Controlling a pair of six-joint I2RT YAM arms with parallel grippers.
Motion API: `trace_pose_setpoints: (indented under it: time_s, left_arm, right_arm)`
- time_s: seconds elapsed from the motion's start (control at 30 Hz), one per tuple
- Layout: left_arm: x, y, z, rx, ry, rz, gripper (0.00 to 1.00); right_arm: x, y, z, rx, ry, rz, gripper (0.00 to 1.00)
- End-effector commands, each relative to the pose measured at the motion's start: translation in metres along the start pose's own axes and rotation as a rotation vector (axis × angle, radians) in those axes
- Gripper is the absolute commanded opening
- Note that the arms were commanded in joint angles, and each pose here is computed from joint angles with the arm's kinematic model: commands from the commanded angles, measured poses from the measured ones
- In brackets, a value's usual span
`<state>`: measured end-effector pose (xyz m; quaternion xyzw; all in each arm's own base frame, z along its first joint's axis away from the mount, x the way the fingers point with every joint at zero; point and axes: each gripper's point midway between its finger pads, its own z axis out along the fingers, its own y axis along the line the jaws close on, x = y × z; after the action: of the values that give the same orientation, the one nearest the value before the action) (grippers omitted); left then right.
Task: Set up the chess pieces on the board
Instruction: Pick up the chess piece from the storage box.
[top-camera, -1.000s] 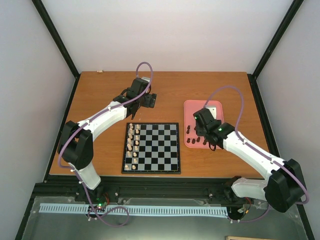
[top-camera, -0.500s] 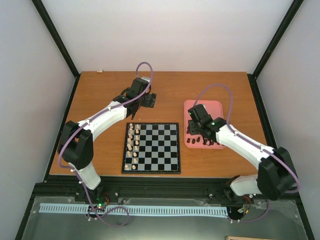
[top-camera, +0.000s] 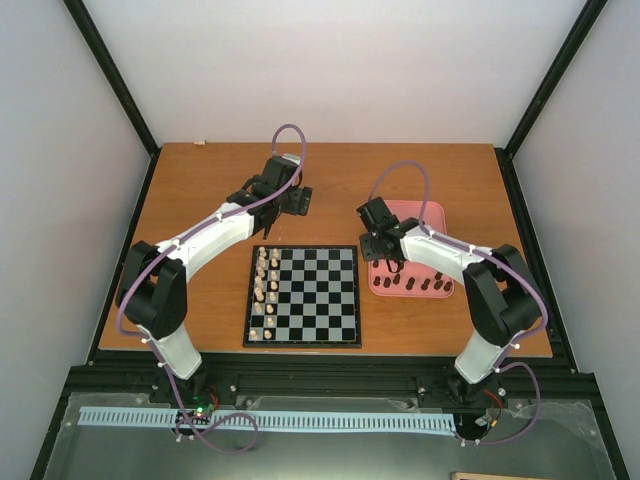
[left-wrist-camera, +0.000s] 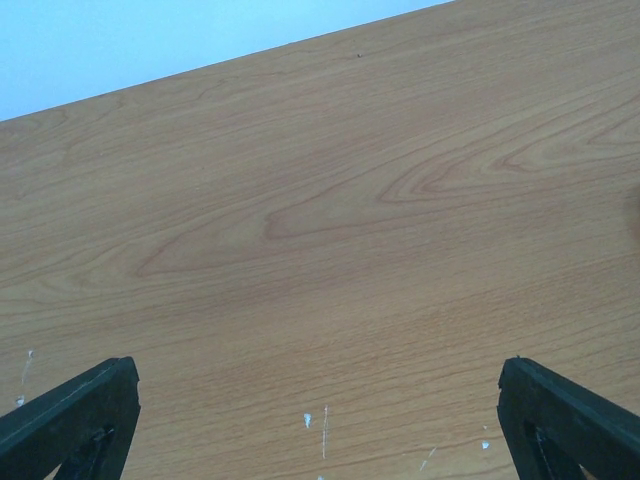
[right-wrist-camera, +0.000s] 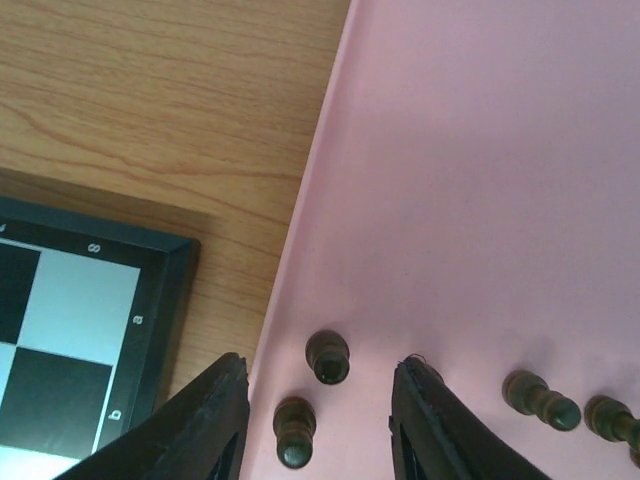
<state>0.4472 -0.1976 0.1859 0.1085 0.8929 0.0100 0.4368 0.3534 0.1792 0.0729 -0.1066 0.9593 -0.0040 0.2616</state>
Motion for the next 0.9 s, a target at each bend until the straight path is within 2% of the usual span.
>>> trace_pose_setpoints:
  time_s: [0.0,0.07,0.13,0.6,0.87]
  left_arm:
    - [-0.017,0.006,-0.002,-0.022,-0.032,-0.019,1.0]
    - [-0.015,0.005,0.0,-0.022,-0.027,-0.017,1.0]
    - [-0.014,0.005,0.001,-0.025,-0.023,-0.016,1.0]
    - [-0.014,0.006,0.003,-0.031,-0.02,-0.018,1.0]
    - [-0.013,0.006,0.004,-0.033,-0.019,-0.019,1.0]
  right_arm:
    - [-0.013,0.0,0.006,-0.015,-0.018,0.012,0.4]
    - [-0.012,-0.001,0.011,-0.018,-0.011,0.016,0.38]
    - [-0.01,-0.004,0.016,-0.015,0.0,0.024,0.31]
    - [-0.004,-0.006,0.037,-0.018,0.045,0.033,0.3]
    - [-0.003,-0.008,0.043,-0.015,0.057,0.043,0.2]
